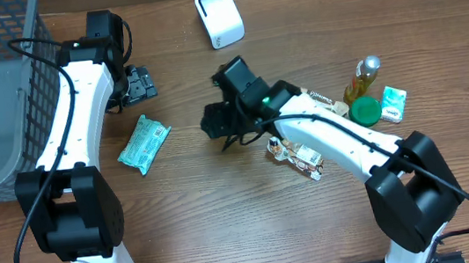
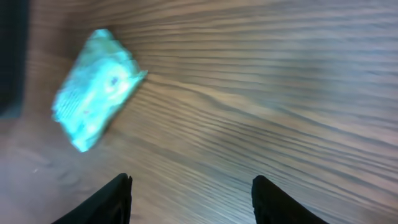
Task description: Scan the item barcode
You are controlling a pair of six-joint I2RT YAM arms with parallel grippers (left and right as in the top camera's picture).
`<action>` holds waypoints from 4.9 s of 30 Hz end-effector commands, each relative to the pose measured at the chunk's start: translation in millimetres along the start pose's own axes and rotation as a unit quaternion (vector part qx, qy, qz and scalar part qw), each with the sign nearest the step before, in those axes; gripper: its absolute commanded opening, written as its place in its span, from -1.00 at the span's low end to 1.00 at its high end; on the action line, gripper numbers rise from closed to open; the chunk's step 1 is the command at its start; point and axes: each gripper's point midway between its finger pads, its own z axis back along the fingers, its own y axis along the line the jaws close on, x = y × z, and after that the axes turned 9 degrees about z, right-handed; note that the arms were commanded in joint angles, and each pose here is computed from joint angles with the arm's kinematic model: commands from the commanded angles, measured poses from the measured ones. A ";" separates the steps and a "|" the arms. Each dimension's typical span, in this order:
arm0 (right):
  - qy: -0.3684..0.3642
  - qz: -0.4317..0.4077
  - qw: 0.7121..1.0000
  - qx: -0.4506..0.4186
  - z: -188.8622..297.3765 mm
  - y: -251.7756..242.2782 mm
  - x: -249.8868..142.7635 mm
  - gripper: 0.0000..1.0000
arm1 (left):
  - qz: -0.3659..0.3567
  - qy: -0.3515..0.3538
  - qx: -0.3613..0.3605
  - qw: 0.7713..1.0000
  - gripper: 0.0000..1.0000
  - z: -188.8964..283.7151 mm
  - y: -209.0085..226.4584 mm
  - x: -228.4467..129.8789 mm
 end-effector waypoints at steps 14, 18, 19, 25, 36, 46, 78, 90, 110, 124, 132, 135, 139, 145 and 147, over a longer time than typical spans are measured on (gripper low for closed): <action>-0.027 0.035 0.998 0.043 -6.0 28.5 12.1 1.00 | -0.010 -0.009 0.002 1.000 1.00 2.2 -3.0 4.4; -0.027 0.035 0.998 0.043 -6.0 28.3 12.1 1.00 | -0.010 -0.009 0.002 1.000 0.99 2.2 -3.0 4.4; -0.027 0.035 0.998 0.043 -6.0 28.3 12.1 1.00 | -0.010 -0.009 0.002 1.000 0.99 2.2 -3.0 4.4; -0.027 0.035 0.998 0.043 -6.0 28.3 12.2 1.00 | -0.010 -0.009 0.002 1.000 1.00 2.2 -3.0 4.4; -0.027 0.035 0.998 0.043 -6.0 28.5 12.1 1.00 | -0.010 -0.009 0.002 1.000 0.99 2.1 -2.9 4.5; -0.027 0.035 0.998 0.043 -6.0 28.3 12.2 1.00 | -0.010 -0.009 0.002 1.000 0.99 2.2 -3.0 4.4; -0.027 0.035 0.998 0.043 -6.0 28.3 12.2 1.00 | -0.046 0.023 0.045 0.998 -0.92 -2.5 16.5 -13.0; -0.027 0.035 0.998 0.043 -6.0 28.3 12.2 1.00 | -0.054 0.052 0.057 0.996 -0.91 -61.7 25.8 -52.3; -0.027 0.035 0.998 0.043 -6.0 28.3 12.2 1.00 | -0.111 0.162 -0.225 0.954 -0.92 -75.1 -57.5 -119.6; -0.027 0.035 0.998 0.043 -6.0 28.3 12.2 1.00 | -0.096 0.127 -0.218 0.963 -0.92 -34.8 -66.8 -75.0; -0.027 0.035 0.998 0.043 -6.0 28.5 12.1 1.00 | -0.029 0.057 -0.061 0.996 -0.91 -63.1 -18.4 -50.6; -0.027 0.035 0.998 0.043 -6.0 28.3 12.2 1.00 | -0.037 0.049 -0.081 0.995 -0.91 -69.9 -25.8 -51.1; -0.027 0.035 0.998 0.043 -6.0 28.3 12.2 1.00 | -0.039 0.074 -0.113 0.990 -0.91 -72.8 -34.9 -64.4; -0.027 0.035 0.998 0.043 -6.0 28.5 12.1 1.00 | -0.040 0.104 -0.118 0.987 -0.92 -79.4 -32.6 -83.5; -0.027 0.035 0.998 0.043 -6.0 28.3 12.2 1.00 | -0.044 0.118 -0.125 0.984 -0.92 -80.1 -33.0 -91.1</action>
